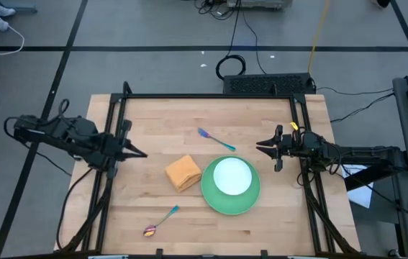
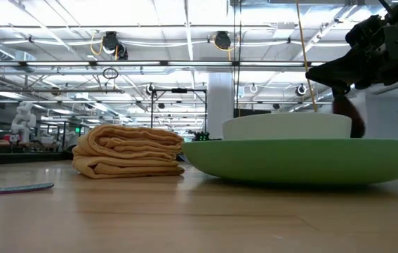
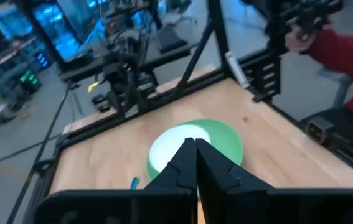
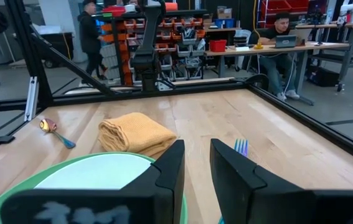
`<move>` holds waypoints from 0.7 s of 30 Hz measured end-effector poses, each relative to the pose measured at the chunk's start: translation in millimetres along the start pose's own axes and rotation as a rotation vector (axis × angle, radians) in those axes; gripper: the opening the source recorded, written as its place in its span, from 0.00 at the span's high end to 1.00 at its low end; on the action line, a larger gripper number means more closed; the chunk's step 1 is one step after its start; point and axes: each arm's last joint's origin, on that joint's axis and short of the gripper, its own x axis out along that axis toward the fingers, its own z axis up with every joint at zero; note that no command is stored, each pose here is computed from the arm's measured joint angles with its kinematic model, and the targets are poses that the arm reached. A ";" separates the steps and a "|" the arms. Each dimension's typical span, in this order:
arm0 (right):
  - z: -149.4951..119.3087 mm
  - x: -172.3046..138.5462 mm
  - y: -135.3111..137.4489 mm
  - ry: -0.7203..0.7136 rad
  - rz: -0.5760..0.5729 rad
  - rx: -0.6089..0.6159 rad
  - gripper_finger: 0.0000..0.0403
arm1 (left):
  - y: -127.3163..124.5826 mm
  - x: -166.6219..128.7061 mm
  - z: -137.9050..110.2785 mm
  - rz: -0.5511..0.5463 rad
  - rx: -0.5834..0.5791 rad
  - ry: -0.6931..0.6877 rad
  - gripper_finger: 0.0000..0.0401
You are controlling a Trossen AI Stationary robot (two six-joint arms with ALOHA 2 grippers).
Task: Set table place
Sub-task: Put the purple fork to the right of the light green plate
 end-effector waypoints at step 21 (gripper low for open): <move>0.0 0.0 0.0 0.000 0.000 0.001 0.83 | -13.9 -28.2 -75.1 0.196 -0.223 -0.038 1.00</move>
